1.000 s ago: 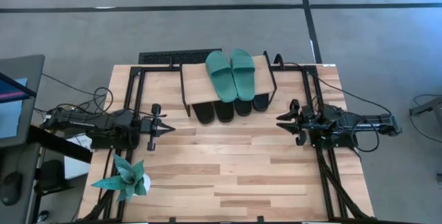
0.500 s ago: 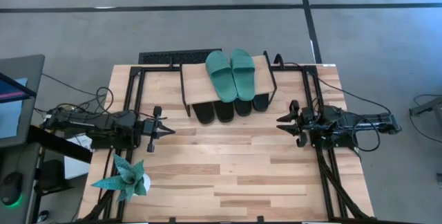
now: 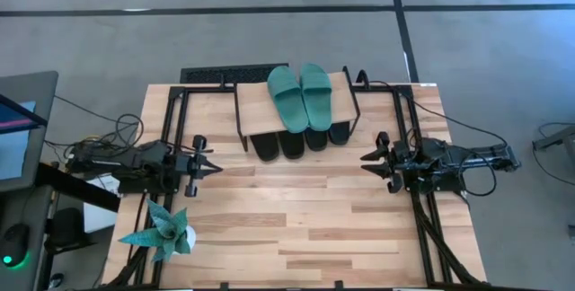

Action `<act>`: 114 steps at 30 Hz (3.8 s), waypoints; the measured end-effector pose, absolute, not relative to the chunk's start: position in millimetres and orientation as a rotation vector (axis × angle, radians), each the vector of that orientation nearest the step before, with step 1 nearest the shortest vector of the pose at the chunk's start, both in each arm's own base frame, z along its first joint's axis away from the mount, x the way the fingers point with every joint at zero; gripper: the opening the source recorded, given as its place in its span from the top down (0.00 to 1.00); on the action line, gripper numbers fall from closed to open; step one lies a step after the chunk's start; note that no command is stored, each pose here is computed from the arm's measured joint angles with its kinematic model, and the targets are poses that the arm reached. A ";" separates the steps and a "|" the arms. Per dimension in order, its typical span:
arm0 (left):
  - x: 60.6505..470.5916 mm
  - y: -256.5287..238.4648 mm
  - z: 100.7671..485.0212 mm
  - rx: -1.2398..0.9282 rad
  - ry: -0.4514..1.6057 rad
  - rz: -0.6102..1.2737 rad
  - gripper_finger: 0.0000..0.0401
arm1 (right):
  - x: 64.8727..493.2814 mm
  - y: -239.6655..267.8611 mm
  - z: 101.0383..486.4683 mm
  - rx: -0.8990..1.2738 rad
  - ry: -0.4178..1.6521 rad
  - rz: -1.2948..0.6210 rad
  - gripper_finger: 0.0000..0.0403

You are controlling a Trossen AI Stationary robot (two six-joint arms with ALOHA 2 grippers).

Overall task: Pick and place slides into the shelf
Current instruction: Return to Home Position

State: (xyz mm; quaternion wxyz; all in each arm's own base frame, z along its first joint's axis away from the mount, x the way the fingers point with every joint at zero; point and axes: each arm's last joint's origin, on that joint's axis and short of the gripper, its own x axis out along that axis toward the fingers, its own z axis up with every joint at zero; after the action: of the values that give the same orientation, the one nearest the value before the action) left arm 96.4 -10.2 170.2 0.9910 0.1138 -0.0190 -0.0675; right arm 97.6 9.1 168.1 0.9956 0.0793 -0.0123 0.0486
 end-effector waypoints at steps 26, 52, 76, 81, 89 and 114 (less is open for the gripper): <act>96.2 -8.6 169.9 0.243 -0.019 -0.081 1.00 | 97.7 9.0 167.1 0.159 -0.015 0.093 0.71; 96.2 -8.4 170.0 0.240 -0.018 -0.076 1.00 | 97.7 9.0 167.1 0.159 -0.015 0.093 0.71; 96.2 -8.4 170.0 0.240 -0.018 -0.076 1.00 | 97.7 9.0 167.1 0.159 -0.015 0.094 0.71; 96.2 -8.4 170.0 0.240 -0.018 -0.076 1.00 | 97.8 9.0 167.0 0.159 -0.015 0.094 0.71; 96.2 -8.4 170.0 0.240 -0.018 -0.076 1.00 | 97.7 9.0 167.2 0.159 -0.015 0.094 0.71; 96.2 -8.4 170.0 0.240 -0.018 -0.075 1.00 | 97.8 9.0 167.0 0.159 -0.015 0.094 0.71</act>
State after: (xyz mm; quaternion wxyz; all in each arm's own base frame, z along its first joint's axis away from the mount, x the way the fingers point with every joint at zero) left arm 96.2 -8.4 170.0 0.9921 0.1195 -0.0089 -0.0375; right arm 97.8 9.0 167.0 0.9957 0.0793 -0.0073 0.0468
